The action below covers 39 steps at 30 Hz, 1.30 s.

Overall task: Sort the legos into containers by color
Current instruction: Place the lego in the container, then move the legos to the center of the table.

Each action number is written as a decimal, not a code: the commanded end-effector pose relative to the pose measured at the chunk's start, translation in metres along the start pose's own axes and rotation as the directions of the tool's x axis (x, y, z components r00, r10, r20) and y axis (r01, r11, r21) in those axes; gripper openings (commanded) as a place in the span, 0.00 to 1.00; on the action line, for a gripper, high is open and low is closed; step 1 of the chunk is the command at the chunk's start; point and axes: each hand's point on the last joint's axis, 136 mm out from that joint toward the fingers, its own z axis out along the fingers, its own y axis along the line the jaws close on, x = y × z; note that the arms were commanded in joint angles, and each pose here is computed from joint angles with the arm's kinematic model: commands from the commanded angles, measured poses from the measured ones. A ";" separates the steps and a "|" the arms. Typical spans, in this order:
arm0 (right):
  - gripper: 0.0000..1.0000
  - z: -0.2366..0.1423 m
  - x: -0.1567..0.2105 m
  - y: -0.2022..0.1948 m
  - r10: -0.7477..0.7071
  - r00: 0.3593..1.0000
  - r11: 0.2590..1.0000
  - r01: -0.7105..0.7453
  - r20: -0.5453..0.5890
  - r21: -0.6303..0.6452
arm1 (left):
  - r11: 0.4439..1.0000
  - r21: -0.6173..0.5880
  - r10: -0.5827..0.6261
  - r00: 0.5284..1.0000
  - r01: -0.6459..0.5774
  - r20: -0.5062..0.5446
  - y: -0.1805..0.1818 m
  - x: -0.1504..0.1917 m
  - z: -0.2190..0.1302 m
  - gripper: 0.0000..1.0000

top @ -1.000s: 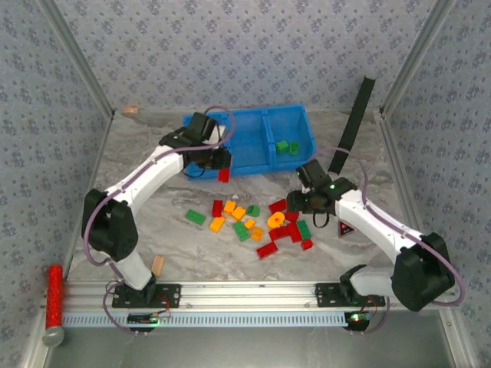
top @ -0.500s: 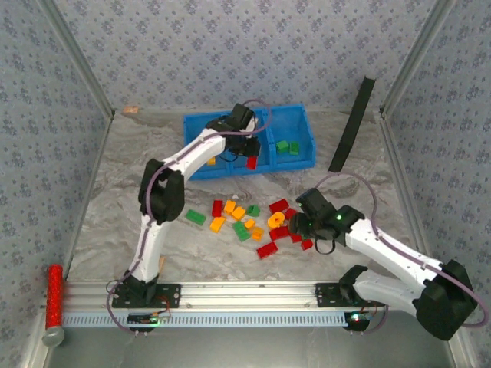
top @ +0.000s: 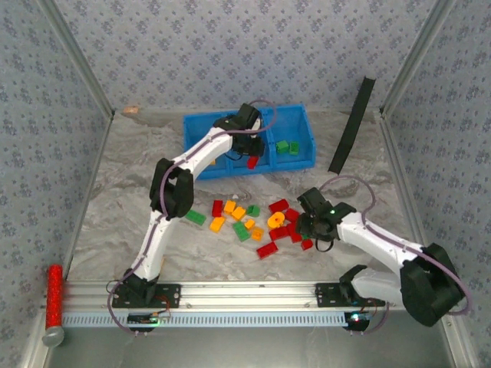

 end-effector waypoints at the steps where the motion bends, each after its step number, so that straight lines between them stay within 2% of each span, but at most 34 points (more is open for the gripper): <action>1: 0.60 0.010 -0.004 0.002 -0.017 1.000 1.000 0.017 0.007 0.005 | 1.000 -0.028 0.009 1.000 -0.010 -0.022 0.003 0.003 0.003 0.42; 5: 0.59 0.017 -0.005 0.006 -0.028 1.000 1.000 0.028 -0.002 0.008 | 1.000 -0.020 0.011 1.000 -0.012 -0.021 0.001 0.001 0.002 0.53; 9: 0.58 0.025 -0.005 0.005 -0.027 0.999 0.999 0.028 -0.021 0.028 | 1.000 -0.001 0.028 1.000 -0.028 -0.013 -0.005 -0.003 -0.012 0.55; 16: 0.58 0.043 0.002 0.001 -0.036 0.996 0.996 0.043 -0.084 0.084 | 0.995 0.019 0.098 0.994 -0.099 0.039 -0.019 -0.010 -0.073 0.59; 24: 0.57 0.058 -0.007 0.015 -0.077 0.991 0.991 0.088 -0.110 0.096 | 0.991 0.011 0.130 0.988 -0.131 0.078 -0.015 0.011 -0.131 0.61; 28: 0.59 0.061 -0.010 0.014 -0.119 0.984 0.979 0.139 -0.136 0.148 | 0.992 0.014 0.127 0.991 -0.127 0.046 -0.006 0.043 -0.146 0.62; 33: 0.61 0.061 -0.011 0.017 -0.144 0.980 0.977 0.163 -0.137 0.140 | 0.995 -0.016 0.094 0.995 -0.094 -0.017 0.012 0.088 -0.159 0.62; 39: 0.70 0.058 -0.011 0.023 -0.169 0.976 0.976 0.185 -0.137 0.117 | 0.996 -0.085 0.013 0.993 -0.022 -0.113 0.040 0.148 -0.150 0.64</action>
